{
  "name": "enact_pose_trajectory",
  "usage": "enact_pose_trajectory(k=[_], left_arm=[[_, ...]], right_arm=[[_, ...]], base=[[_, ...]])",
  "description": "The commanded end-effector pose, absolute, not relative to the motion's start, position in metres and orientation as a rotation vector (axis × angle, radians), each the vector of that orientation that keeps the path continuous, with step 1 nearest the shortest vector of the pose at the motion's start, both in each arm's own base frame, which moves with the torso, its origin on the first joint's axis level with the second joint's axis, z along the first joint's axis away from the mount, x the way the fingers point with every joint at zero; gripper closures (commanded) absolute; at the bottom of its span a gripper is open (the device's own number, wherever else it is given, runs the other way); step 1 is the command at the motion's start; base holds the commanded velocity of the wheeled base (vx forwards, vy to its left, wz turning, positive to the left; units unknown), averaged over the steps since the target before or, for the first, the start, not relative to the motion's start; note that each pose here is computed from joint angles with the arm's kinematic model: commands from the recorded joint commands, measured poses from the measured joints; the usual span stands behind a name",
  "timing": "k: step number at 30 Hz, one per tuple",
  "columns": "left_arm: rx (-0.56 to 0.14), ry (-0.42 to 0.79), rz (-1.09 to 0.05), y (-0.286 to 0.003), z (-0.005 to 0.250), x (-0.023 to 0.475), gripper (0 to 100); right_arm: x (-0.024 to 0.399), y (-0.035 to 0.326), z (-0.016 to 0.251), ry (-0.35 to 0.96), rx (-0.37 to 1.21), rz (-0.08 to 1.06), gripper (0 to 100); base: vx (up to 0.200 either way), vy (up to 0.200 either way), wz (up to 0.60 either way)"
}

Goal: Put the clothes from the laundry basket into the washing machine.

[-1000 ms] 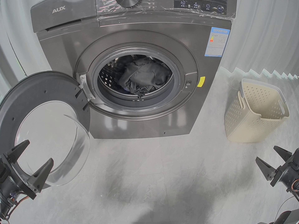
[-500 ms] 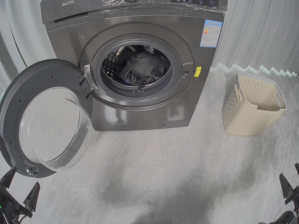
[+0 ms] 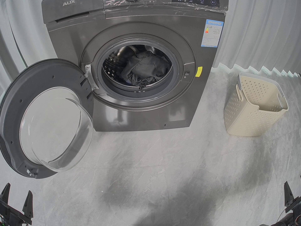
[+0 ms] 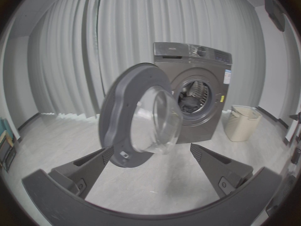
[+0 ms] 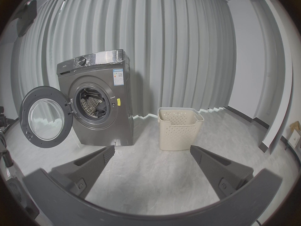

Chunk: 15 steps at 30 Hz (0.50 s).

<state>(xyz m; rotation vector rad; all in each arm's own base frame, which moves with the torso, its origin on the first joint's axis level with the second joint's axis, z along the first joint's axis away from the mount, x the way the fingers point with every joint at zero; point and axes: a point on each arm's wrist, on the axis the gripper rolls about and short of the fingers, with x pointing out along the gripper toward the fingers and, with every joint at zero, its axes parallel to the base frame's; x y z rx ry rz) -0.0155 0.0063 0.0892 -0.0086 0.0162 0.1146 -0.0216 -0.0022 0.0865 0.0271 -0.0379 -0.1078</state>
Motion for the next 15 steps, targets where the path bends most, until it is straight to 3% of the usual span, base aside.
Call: enact_pose_trajectory(k=[1,5,7,10,15], left_arm=[[0.001,-0.004,0.224,0.0058,0.0837,-0.0184,0],[0.096,-0.042,0.203,0.0043,0.0825,-0.0223,0],[0.049,-0.046,0.172,0.0037,0.0816,-0.0227,0],[0.036,-0.050,0.091,0.0019,0.0819,-0.0227,0],[0.021,-0.026,0.126,0.0026,0.0812,-0.0235,0]], right_arm=[[-0.0229,-0.0018,0.0788,-0.034,0.049,-0.090,0],[-0.0228,0.0001,0.0752,0.003,-0.006,-0.002,0],[-0.0228,0.0002,0.0752,0.003,-0.011,-0.002,0],[-0.0228,0.0002,0.0752,0.003,-0.009,-0.002,0],[-0.0228,0.0002,0.0752,0.003,-0.003,-0.005,0]], base=[[0.000,0.000,0.00],[0.000,0.000,0.00],[0.000,0.000,0.00],[0.000,0.000,0.00],[0.000,0.000,0.00]])
